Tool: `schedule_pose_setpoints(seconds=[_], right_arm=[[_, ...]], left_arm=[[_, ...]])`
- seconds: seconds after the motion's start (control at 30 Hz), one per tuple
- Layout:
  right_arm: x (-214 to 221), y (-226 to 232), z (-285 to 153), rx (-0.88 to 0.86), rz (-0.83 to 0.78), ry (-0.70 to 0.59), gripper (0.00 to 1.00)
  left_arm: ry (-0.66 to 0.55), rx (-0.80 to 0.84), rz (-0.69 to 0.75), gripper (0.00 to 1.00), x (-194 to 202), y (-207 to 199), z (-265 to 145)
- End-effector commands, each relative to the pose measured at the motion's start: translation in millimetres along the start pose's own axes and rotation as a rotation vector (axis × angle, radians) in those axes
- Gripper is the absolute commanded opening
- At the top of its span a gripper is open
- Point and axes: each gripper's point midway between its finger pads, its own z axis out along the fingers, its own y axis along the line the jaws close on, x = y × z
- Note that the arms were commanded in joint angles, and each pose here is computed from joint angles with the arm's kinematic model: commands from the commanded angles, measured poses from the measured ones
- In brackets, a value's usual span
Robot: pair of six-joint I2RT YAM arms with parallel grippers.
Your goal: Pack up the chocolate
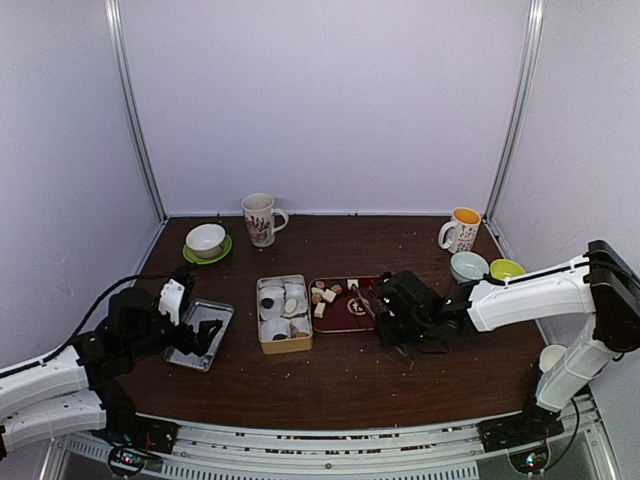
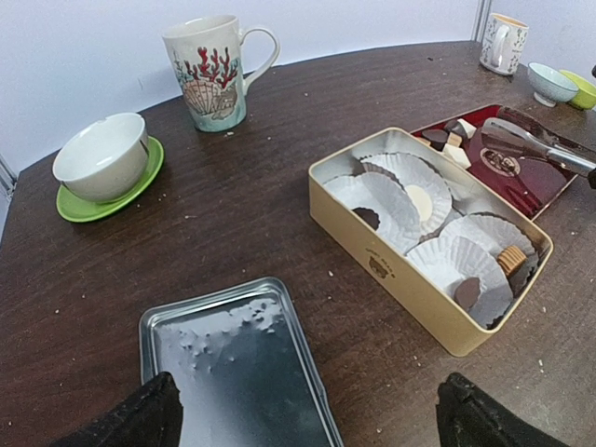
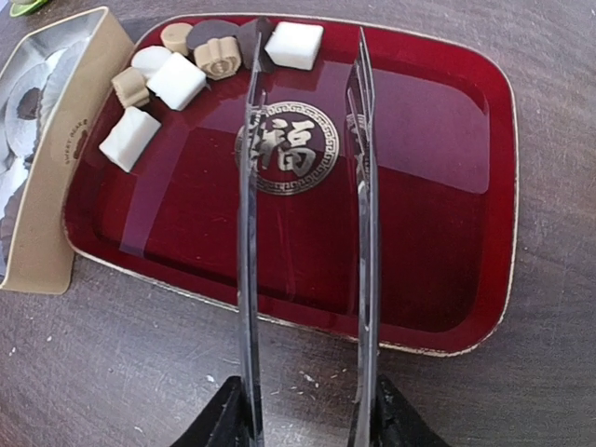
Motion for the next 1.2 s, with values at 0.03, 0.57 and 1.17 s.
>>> schedule_pose_setpoints(seconds=[0.03, 0.57, 1.17], right_arm=[[3, -5, 8, -0.005, 0.053, 0.008, 0.48], [-9, -26, 9, 0.054, 0.065, -0.011, 0.56], [-67, -39, 7, 0.079, 0.092, -0.146, 0.54]], left_arm=[[-0.078, -0.004, -0.018, 0.98, -25, 1, -2], [-0.090, -0.008, -0.021, 0.98, -37, 1, -3], [-0.088, -0.005, -0.021, 0.98, -36, 1, -2]])
